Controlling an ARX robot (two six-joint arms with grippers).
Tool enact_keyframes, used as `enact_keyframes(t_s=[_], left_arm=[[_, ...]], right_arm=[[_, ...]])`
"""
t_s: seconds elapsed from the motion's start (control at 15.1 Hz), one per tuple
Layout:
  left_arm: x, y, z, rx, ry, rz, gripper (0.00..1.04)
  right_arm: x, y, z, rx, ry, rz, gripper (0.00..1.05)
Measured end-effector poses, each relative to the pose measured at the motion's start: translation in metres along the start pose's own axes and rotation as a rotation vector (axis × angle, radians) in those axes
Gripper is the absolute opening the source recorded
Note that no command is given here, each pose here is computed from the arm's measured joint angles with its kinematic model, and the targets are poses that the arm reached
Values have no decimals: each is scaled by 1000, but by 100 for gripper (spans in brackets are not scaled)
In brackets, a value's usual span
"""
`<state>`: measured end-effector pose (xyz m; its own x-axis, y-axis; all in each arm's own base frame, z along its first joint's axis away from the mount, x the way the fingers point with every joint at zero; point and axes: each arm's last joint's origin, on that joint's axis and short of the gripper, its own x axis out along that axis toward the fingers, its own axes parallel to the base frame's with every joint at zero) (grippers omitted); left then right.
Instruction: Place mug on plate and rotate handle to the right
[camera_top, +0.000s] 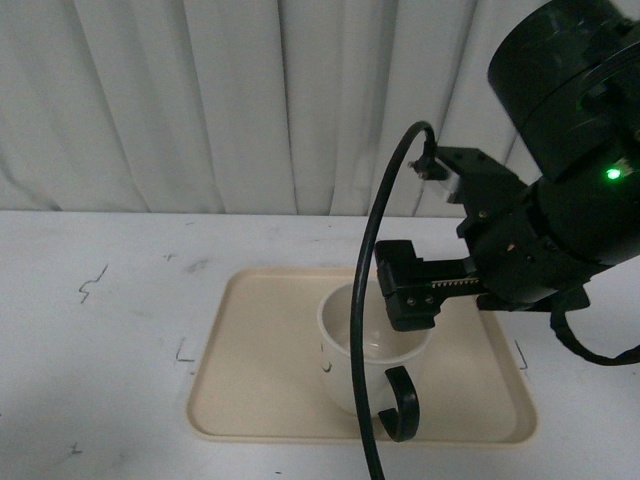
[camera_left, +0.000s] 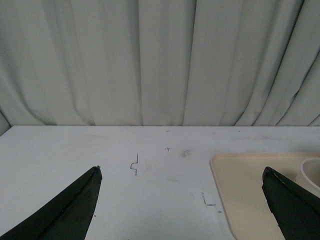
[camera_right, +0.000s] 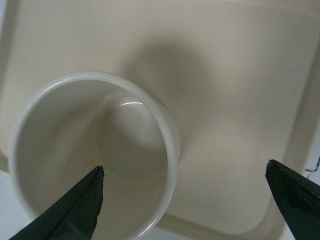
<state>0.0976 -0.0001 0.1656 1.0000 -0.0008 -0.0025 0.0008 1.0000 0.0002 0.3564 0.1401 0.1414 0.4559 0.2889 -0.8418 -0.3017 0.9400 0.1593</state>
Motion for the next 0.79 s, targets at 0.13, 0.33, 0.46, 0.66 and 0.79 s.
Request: enact_keyframes(t_s=[0.13, 0.33, 0.46, 0.66, 0.79], left_arm=[[0, 0, 0, 0, 0, 0, 98], [0, 0, 0, 0, 0, 0, 98], [0, 0, 0, 0, 0, 0, 98], [0, 0, 0, 0, 1, 0, 98], [0, 0, 0, 0, 0, 0, 98]], right_arm=[[14, 3, 4, 5, 46, -17, 98], [24, 9, 7, -8, 59, -28, 66], [30, 8, 8, -15, 72, -27, 44], [30, 5, 8, -69, 104, 1, 9], [21, 0, 25, -193, 92, 20, 3]])
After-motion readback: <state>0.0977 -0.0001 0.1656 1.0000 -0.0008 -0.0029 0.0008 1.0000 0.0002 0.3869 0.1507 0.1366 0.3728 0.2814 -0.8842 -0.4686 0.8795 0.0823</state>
